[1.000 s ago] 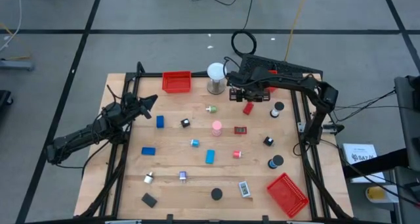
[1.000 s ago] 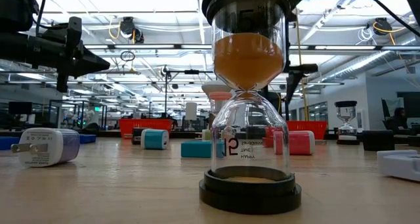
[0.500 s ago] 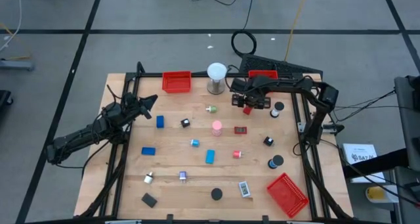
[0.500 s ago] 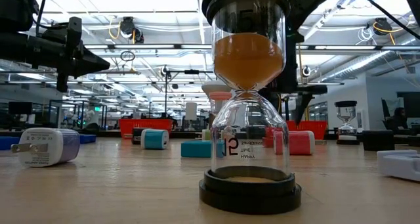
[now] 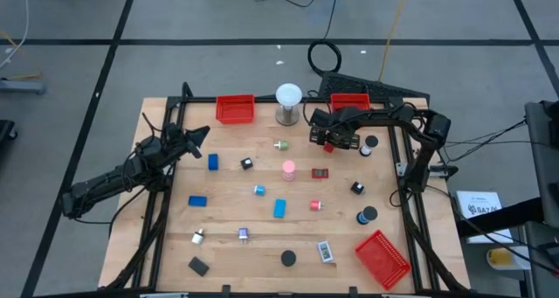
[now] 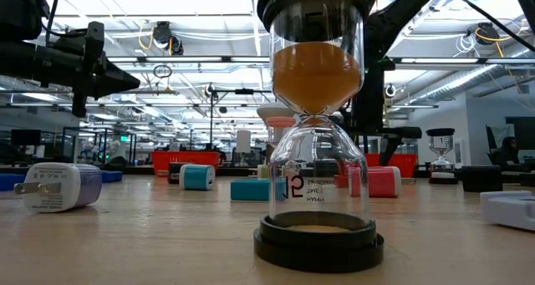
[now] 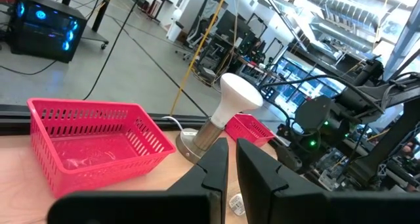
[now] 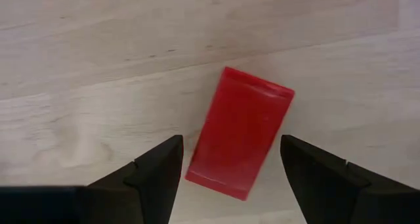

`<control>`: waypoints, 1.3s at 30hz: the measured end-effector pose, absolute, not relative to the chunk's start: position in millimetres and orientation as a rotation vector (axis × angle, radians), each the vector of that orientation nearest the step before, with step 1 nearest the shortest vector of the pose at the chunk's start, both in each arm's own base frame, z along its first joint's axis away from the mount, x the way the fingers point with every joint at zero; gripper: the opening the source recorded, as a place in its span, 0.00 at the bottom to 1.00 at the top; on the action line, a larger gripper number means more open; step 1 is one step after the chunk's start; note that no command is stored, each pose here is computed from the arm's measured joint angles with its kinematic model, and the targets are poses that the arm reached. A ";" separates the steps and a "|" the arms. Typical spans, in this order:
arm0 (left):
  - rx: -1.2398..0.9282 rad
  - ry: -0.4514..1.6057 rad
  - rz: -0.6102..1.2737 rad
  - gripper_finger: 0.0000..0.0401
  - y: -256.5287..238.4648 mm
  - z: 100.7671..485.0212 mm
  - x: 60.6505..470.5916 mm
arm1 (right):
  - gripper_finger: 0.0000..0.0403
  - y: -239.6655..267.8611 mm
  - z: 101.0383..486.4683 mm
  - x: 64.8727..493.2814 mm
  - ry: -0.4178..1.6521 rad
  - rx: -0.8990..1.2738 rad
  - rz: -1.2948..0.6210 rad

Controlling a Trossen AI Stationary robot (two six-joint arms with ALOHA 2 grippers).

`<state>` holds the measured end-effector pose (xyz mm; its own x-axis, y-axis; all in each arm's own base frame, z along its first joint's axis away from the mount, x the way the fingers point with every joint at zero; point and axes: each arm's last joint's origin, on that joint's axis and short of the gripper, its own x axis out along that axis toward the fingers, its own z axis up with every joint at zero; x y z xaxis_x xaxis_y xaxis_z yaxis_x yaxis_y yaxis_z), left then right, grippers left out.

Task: Pick & Place Office items
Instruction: Put the red digital clock into the bottom right red bin

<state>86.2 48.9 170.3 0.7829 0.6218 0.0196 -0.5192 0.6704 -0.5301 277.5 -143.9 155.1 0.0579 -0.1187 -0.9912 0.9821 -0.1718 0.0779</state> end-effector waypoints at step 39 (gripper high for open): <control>-0.495 -0.184 0.651 0.08 48.9 169.5 86.2 | 0.38 -20.9 297.7 293.3 1.184 0.912 -0.688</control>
<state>86.2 48.9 169.5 0.7844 0.6201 0.0110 -0.5343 0.6848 -0.4955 293.3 -20.9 297.7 0.2557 0.0114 -0.9667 0.8459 0.4815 0.2294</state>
